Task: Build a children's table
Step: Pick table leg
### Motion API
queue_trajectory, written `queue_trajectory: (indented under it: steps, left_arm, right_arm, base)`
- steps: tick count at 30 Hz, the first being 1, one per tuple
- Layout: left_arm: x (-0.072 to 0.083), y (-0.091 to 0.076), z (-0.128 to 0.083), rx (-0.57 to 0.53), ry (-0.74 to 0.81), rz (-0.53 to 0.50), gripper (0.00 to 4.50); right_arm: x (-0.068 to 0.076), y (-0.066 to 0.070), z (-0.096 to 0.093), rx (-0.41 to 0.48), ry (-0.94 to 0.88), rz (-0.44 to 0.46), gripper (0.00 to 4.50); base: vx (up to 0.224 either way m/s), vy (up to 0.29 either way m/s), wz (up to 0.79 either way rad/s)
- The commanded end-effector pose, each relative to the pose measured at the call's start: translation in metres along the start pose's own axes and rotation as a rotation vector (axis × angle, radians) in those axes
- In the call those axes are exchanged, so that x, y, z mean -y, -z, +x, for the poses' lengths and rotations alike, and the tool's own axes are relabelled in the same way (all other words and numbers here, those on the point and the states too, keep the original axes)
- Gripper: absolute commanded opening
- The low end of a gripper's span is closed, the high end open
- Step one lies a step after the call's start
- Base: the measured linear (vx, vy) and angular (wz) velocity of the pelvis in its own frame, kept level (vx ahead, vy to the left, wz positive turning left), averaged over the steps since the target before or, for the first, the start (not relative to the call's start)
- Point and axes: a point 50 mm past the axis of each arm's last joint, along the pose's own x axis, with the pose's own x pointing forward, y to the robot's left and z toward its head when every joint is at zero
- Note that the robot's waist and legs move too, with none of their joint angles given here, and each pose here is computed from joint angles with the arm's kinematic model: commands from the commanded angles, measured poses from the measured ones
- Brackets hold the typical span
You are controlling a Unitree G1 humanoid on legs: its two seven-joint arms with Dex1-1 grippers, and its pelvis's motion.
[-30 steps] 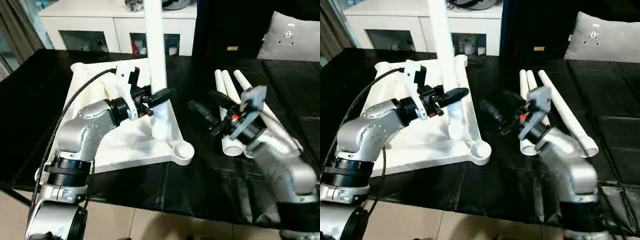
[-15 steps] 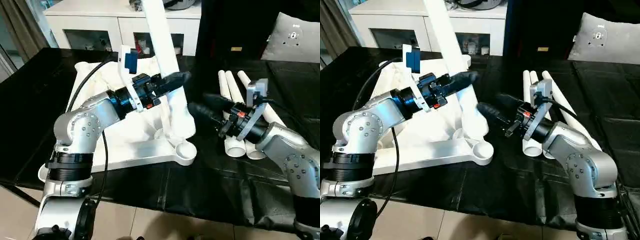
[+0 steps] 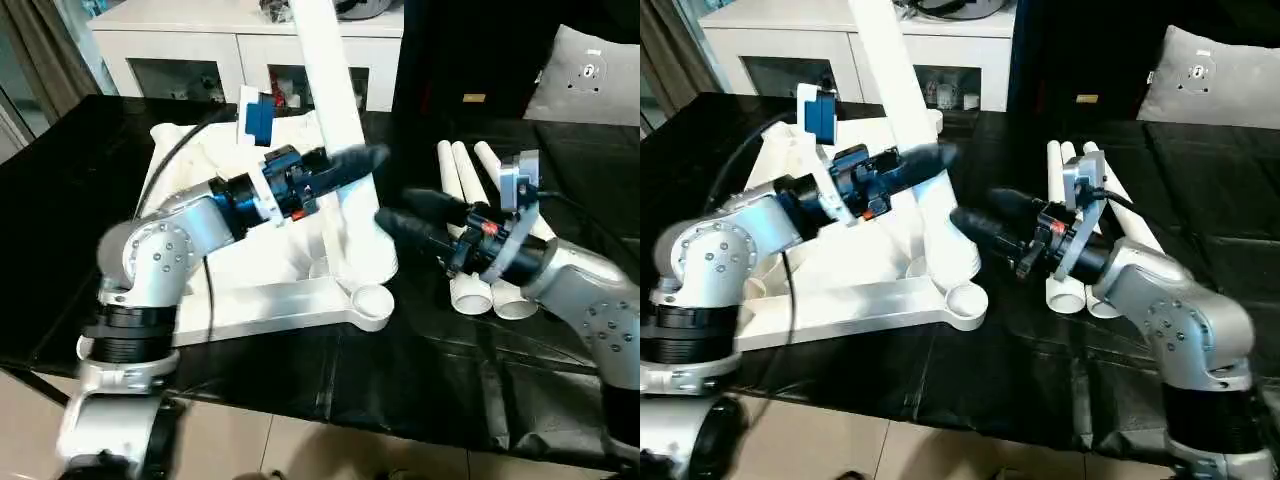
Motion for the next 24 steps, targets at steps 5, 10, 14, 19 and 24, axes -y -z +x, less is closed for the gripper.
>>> queue_trajectory:
  steps: [5,10,14,19,24]
  left_arm:
    - [0.009,-0.006,0.011,-0.063,0.084,0.105,1.9]
    - [0.016,-0.009,0.019,-0.081,0.164,0.134,1.9]
    - [0.021,-0.008,0.023,-0.1,0.219,0.149,1.9]
    - [0.023,-0.006,0.025,-0.116,0.247,0.161,1.9]
    - [0.024,-0.005,0.027,-0.123,0.265,0.167,1.9]
  right_arm:
    - [-0.006,0.003,0.008,-0.095,-0.092,-0.049,4.45]
    - [-0.004,0.007,0.013,-0.129,-0.108,-0.063,4.3]
    - [0.0,0.009,0.017,-0.149,-0.112,-0.068,3.92]
    - [0.0,0.01,0.018,-0.16,-0.139,-0.068,3.49]
    - [0.0,0.011,0.019,-0.164,-0.16,-0.058,3.04]
  base:
    - [0.0,0.0,0.0]
    - [0.0,0.0,0.0]
    - [0.0,0.0,0.0]
    - [0.0,0.0,0.0]
    - [0.0,0.0,0.0]
